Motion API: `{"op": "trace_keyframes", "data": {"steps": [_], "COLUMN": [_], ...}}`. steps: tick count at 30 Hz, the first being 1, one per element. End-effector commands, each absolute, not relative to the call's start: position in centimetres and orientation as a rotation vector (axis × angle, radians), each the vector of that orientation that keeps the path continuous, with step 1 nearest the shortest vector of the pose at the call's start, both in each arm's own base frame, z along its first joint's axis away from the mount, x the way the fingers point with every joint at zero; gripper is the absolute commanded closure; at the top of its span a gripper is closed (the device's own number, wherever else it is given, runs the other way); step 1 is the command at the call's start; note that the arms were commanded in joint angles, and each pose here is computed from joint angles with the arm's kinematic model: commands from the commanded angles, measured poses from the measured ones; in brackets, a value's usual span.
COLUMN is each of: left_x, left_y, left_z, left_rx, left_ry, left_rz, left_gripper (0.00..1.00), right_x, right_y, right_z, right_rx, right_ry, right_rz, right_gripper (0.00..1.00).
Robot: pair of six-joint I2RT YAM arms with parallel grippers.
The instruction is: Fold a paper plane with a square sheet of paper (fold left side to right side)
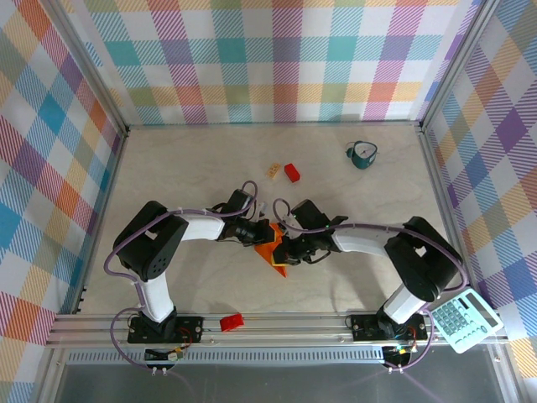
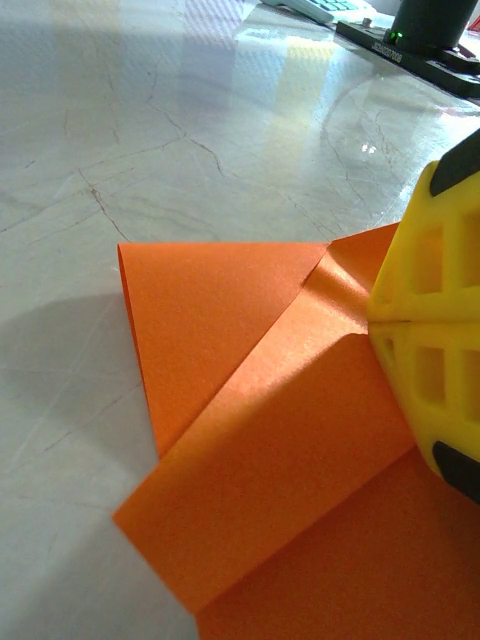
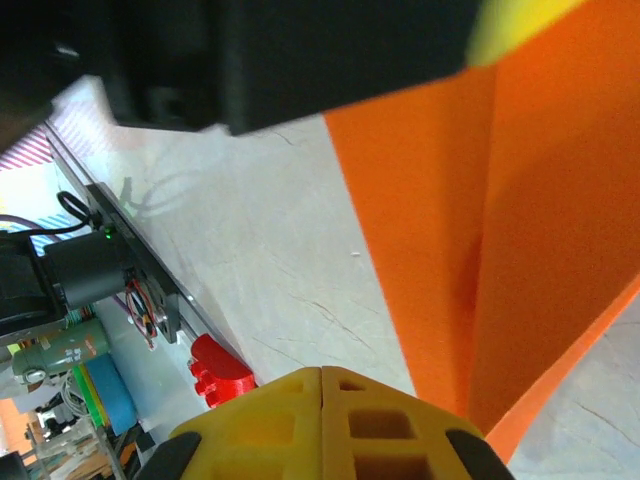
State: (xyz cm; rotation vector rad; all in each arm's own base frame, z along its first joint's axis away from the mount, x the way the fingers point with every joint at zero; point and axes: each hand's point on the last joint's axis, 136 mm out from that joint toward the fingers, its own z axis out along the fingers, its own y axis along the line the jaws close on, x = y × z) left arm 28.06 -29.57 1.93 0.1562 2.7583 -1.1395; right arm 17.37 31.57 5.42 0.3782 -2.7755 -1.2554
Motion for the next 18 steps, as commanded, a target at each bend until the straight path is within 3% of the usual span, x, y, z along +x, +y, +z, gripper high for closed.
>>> {"op": "trace_keyframes", "data": {"steps": [1,18], "left_x": [26.7,26.8], "left_y": [-26.9,-26.9], "left_z": [-1.1,-1.1], "left_rx": [0.103,0.102], "left_ry": [2.871,2.871], "left_rz": [-0.962,-0.955], "left_gripper": [1.00,1.00], "right_x": [16.8,15.4], "right_y": [32.1,29.8], "right_z": [5.0,1.8], "right_rx": [0.360,0.307], "right_ry": [-2.723,-2.763], "right_rz": [-1.286,-1.112], "right_gripper": [0.96,0.96]}}
